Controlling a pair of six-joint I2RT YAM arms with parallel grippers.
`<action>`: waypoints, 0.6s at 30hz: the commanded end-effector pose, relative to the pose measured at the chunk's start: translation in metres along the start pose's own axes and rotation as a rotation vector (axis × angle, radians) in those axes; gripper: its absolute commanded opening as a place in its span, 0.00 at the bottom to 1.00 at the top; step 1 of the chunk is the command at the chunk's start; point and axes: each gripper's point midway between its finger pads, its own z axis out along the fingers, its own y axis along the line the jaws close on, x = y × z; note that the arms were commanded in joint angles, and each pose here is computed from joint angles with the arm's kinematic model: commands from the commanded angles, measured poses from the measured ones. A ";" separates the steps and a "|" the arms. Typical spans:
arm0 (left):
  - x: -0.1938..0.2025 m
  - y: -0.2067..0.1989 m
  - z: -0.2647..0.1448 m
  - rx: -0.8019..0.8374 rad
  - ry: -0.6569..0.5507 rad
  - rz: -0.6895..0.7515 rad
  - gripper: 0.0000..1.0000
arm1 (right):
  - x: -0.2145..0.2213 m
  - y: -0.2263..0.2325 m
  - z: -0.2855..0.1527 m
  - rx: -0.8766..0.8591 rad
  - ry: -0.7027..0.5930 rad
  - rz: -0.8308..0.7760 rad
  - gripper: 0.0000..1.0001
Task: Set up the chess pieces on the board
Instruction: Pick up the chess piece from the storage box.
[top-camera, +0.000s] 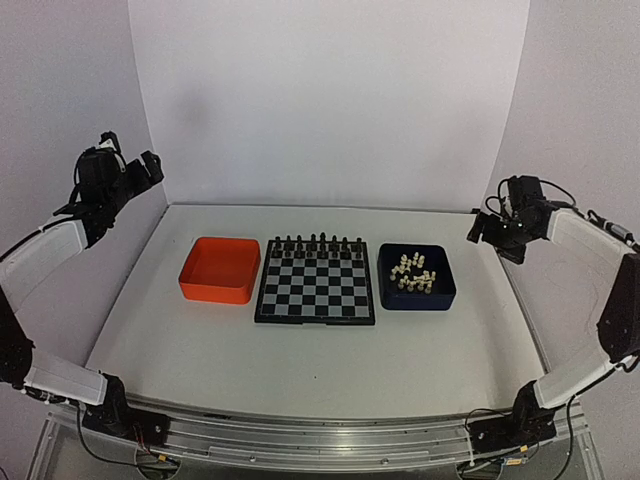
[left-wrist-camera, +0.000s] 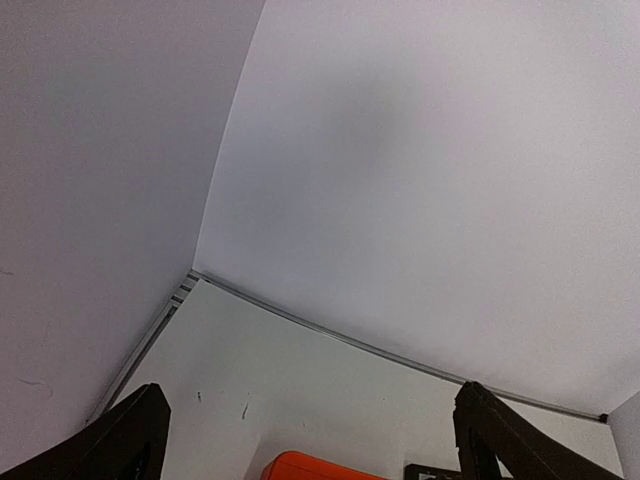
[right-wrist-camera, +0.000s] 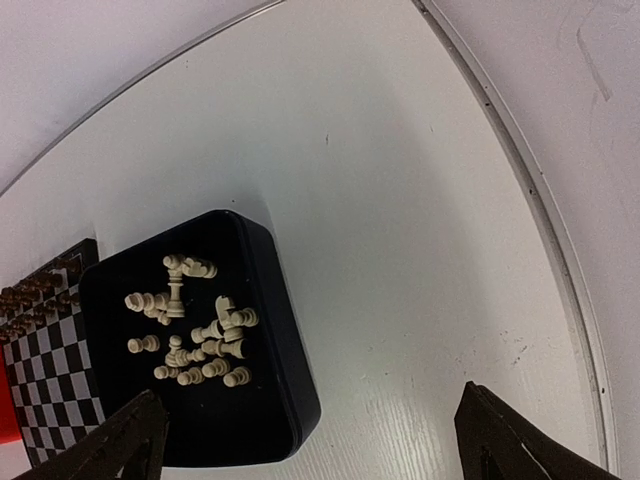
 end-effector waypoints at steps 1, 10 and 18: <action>-0.023 -0.011 0.005 0.031 -0.075 -0.022 1.00 | -0.018 0.037 -0.007 -0.144 0.003 -0.011 0.98; -0.017 -0.012 0.018 0.049 -0.099 -0.064 1.00 | 0.007 0.117 0.029 -0.135 0.095 -0.276 0.98; -0.002 -0.009 0.033 0.046 -0.079 -0.074 1.00 | 0.034 0.146 0.077 -0.010 0.160 -0.414 0.83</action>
